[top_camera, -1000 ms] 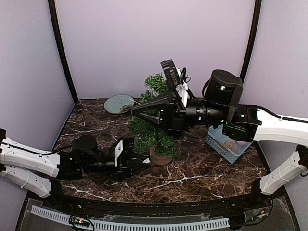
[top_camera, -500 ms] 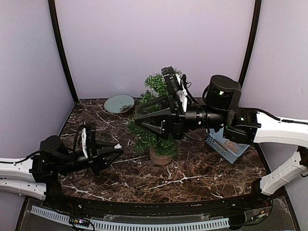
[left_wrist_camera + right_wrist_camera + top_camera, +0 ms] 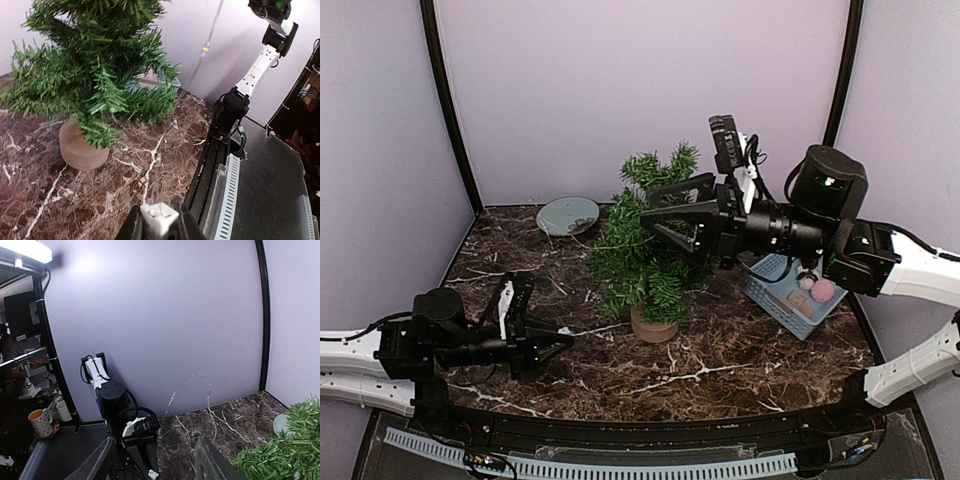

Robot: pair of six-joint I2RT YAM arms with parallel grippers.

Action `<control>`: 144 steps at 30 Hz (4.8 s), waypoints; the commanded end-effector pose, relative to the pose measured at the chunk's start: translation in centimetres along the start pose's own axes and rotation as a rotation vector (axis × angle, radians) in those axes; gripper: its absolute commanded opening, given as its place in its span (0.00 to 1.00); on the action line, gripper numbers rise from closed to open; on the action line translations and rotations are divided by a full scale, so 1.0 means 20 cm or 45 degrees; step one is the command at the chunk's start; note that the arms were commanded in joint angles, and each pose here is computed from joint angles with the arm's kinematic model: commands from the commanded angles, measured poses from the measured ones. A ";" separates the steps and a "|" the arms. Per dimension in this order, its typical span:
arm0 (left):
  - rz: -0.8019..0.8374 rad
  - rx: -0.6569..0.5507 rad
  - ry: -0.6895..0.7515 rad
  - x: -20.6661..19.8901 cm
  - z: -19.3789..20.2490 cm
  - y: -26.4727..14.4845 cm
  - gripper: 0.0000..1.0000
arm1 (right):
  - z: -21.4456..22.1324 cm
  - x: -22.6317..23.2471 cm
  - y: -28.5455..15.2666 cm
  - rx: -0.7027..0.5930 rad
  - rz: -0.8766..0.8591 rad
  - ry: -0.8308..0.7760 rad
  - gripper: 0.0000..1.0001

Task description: Decorate the small christmas tree

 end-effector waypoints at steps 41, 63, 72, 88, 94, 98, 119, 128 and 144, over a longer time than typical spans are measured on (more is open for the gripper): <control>0.458 -0.393 0.085 -0.30 -0.48 0.13 0.00 | 0.20 0.08 0.22 0.137 0.074 0.128 0.35; 0.443 -0.417 0.141 -0.31 -0.50 0.16 0.00 | 0.25 0.10 0.28 0.157 0.023 0.168 0.13; 0.396 -0.428 0.160 -0.30 -0.51 0.16 0.00 | 0.24 0.11 0.28 0.157 -0.006 0.170 0.09; 0.338 -0.349 0.163 -0.27 -0.48 0.12 0.52 | 0.21 0.08 0.25 0.184 0.068 0.129 0.00; 0.271 -0.275 0.214 -0.26 -0.47 -0.03 0.73 | 0.24 0.08 0.21 0.286 0.083 0.090 0.00; 0.159 -0.298 0.228 -0.22 -0.48 -0.11 0.73 | 0.27 0.08 0.19 0.371 0.084 0.062 0.00; -0.613 -0.624 0.035 0.20 -0.64 -0.24 0.63 | 0.13 0.05 0.09 0.559 0.167 -0.143 0.00; -0.345 -0.715 0.063 0.16 -0.72 -0.11 0.54 | 0.05 0.00 0.08 0.615 0.260 -0.247 0.00; -0.267 -0.748 0.010 0.20 -0.78 0.00 0.04 | -0.16 -0.14 0.13 0.666 0.476 -0.605 0.00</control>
Point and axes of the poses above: each gripper's point midway between its finger pads, its own y axis out along the fingers, its own x axis along the line the jaws close on, z = x × y, the point moved 5 cm from there along -y, back along the fingers, and after that the axes turned 6 degrees about -y, right-handed, at the moved point
